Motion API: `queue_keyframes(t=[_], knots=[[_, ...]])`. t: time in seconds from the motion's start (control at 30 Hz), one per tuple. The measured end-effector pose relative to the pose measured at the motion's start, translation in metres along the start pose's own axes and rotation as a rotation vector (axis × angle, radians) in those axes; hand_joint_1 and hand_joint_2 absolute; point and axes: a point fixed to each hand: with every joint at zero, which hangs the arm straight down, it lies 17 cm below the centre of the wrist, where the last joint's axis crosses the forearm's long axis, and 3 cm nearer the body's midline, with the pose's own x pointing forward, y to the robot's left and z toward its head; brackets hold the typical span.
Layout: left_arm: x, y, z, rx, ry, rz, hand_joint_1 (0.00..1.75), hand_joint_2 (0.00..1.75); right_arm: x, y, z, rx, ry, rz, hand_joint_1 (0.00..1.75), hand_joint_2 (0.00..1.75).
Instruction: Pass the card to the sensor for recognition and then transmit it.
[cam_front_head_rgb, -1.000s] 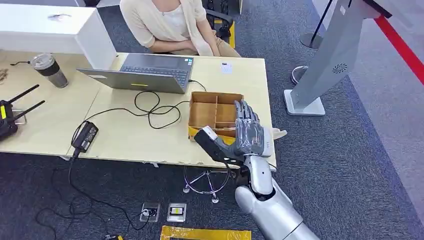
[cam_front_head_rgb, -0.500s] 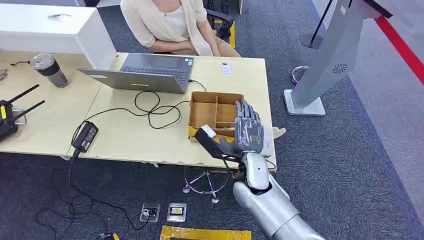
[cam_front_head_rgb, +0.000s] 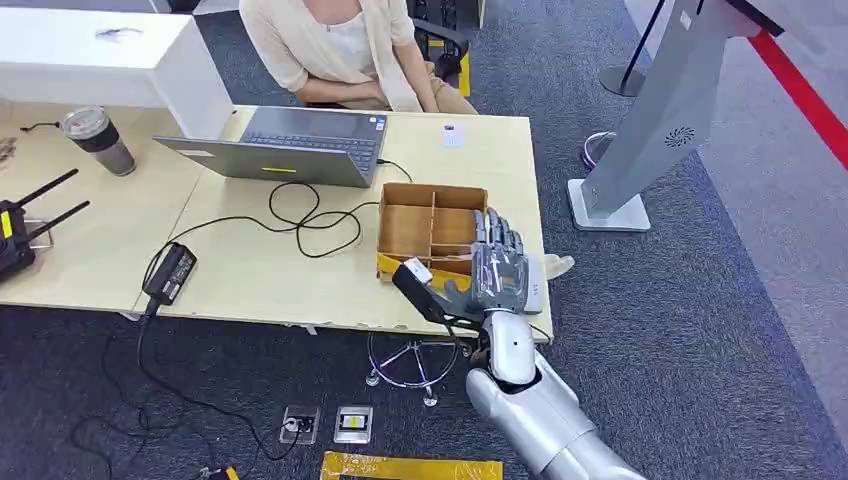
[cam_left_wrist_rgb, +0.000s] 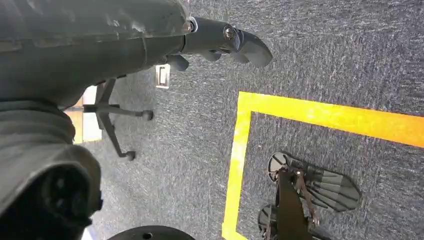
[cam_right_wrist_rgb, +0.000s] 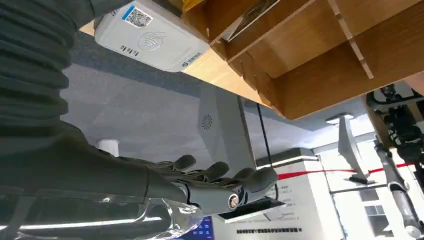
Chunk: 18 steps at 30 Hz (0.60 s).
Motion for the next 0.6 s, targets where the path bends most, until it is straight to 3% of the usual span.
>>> queue_keyframes(t=[0.6], knots=[[0.002, 0.006, 0.0, -0.017, -0.006, -0.022, 0.0, 0.0, 0.009, 0.021, 0.009, 0.055, -0.022, 0.049, 0.0, 1.75]])
